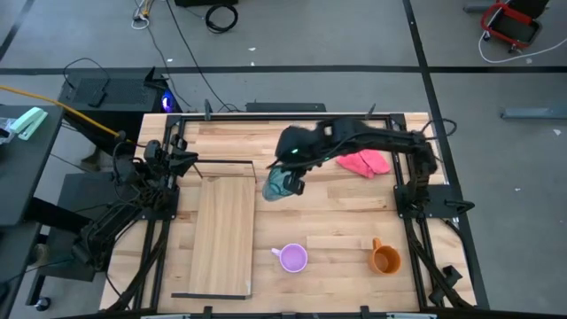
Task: Stack small to large cups/mugs on shelf
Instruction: Put the blue glass on the shelf
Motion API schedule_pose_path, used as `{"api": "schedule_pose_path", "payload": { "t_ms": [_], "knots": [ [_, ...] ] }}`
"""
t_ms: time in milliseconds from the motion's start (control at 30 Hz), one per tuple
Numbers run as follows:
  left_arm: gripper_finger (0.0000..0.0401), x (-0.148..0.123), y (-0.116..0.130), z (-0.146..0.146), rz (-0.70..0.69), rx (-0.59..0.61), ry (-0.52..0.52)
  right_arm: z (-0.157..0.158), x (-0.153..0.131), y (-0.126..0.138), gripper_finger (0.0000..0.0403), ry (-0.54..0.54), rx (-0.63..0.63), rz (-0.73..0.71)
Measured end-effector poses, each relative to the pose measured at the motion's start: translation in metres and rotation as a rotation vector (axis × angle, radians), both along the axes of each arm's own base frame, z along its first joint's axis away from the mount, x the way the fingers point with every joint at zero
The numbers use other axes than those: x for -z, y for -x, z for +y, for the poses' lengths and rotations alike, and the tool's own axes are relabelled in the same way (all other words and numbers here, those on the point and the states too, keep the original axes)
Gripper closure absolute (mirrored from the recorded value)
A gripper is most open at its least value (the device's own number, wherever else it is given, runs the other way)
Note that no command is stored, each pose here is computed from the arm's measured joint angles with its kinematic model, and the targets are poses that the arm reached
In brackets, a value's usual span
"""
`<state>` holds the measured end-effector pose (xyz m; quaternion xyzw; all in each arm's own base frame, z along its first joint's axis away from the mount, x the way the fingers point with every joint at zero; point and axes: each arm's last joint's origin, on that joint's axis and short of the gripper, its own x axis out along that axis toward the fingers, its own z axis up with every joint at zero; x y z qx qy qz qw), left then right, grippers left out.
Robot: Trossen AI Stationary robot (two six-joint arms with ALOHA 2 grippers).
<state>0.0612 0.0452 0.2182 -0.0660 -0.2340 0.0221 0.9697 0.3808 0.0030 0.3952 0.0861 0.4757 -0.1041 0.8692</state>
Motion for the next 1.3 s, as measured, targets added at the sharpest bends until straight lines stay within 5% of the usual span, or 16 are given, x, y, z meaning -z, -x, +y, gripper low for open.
{"api": "schedule_pose_path", "payload": {
  "t_ms": [500, 1300],
  "knots": [
    [0.0349, 0.001, 0.0, 0.0, 0.007, -0.001, 0.008, -0.019, 0.089, -0.057, 0.0396, 0.011, -0.116, 0.228],
    [0.0341, 0.003, -0.001, 0.002, 0.026, -0.01, 0.011, -0.033, 0.109, -0.072, 0.0393, -0.004, -0.13, 0.223]
  ]
}}
